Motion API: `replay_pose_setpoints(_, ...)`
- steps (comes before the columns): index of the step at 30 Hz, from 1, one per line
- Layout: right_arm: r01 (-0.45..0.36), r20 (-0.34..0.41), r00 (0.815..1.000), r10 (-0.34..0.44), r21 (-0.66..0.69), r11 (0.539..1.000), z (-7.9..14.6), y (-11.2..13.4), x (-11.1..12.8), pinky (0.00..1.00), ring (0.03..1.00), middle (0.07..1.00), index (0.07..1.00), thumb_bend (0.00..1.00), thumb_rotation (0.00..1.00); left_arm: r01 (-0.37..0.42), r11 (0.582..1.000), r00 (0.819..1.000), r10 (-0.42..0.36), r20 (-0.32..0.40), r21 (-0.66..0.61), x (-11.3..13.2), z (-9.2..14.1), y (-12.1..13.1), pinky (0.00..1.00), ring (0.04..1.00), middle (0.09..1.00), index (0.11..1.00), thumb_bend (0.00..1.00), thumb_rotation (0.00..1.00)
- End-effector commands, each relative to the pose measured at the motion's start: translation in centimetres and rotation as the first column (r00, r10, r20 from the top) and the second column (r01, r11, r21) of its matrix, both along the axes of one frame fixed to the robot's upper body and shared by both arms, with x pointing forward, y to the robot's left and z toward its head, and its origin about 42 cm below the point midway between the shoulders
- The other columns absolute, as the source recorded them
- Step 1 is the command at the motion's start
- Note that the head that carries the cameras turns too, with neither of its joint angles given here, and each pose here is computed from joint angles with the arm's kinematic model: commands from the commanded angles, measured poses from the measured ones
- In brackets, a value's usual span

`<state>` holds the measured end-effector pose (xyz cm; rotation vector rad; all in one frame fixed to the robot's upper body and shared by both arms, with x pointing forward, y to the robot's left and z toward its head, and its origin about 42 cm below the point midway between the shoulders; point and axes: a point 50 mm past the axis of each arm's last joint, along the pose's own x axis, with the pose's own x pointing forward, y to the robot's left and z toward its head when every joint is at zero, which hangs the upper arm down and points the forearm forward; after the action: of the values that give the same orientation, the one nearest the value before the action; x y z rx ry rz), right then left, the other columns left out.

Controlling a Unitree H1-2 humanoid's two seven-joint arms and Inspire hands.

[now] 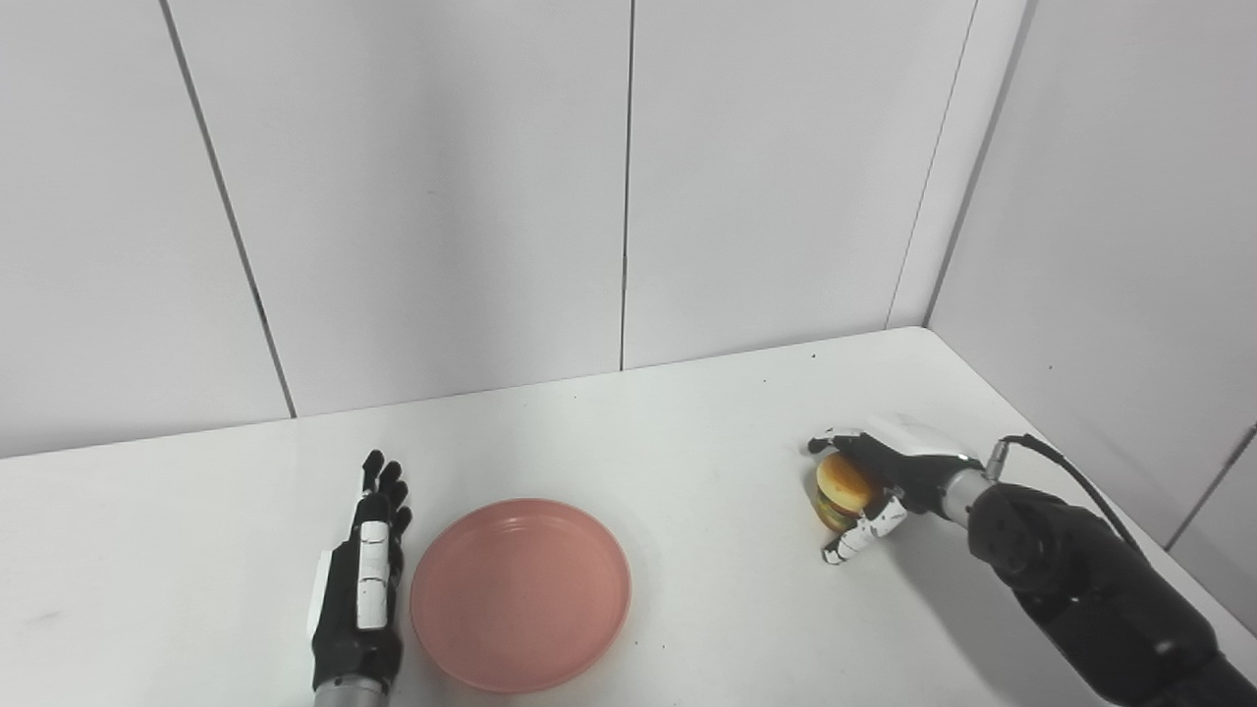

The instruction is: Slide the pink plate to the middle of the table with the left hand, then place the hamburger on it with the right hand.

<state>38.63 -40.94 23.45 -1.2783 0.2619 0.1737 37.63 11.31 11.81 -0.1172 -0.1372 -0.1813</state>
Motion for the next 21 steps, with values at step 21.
replay_pose_setpoints(21, -0.063, 0.357, 0.933, 0.041, 0.050, 0.997, 3.8, 3.0, -0.1, 0.41, 0.459, 0.475, 0.497, 0.53, 0.00, -0.010, 1.000, 0.992, 0.013, -0.128, 0.029, -2.7, -3.5, 0.9, 1.00, 1.000, 1.000, 1.000, 0.77, 1.00)
